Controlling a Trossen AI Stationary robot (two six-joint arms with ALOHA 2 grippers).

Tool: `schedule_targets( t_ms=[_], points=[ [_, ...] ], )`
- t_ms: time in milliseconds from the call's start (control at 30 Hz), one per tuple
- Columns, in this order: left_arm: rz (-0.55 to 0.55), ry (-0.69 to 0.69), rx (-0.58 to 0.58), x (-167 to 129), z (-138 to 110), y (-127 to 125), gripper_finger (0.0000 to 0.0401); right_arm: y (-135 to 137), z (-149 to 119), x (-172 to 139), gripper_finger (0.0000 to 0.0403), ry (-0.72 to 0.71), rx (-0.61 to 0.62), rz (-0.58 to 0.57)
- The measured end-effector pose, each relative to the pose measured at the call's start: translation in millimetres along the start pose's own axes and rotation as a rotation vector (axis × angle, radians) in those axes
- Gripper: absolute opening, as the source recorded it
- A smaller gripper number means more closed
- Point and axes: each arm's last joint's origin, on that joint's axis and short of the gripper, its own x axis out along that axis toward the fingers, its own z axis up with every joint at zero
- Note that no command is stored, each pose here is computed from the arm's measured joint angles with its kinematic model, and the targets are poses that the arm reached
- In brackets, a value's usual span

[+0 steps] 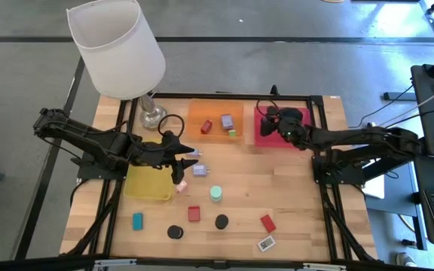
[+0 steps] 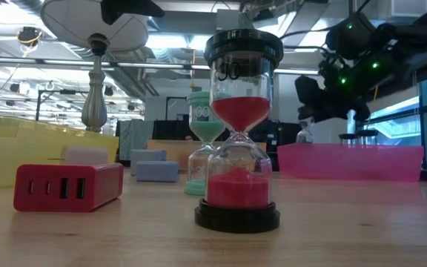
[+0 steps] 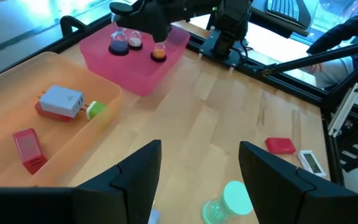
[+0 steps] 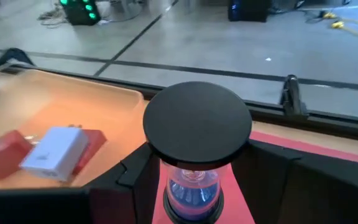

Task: Pick & Place Office items
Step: Put the dark blue hourglass into the pink bin

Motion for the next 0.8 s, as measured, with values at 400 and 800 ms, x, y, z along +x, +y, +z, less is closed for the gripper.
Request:
schedule_targets(
  t_ms=[400, 800],
  points=[
    [0.008, -0.005, 0.000, 0.0, 0.1, 0.2, 0.0212, 3.0, -21.9, 22.1, 0.0193, 0.009, 0.009, -0.120],
    [0.016, -0.007, 0.037, -0.1, 0.1, 0.6, 0.0212, 7.0, -24.4, 30.9, 0.0191, -0.006, -0.030, -0.092]
  ],
)
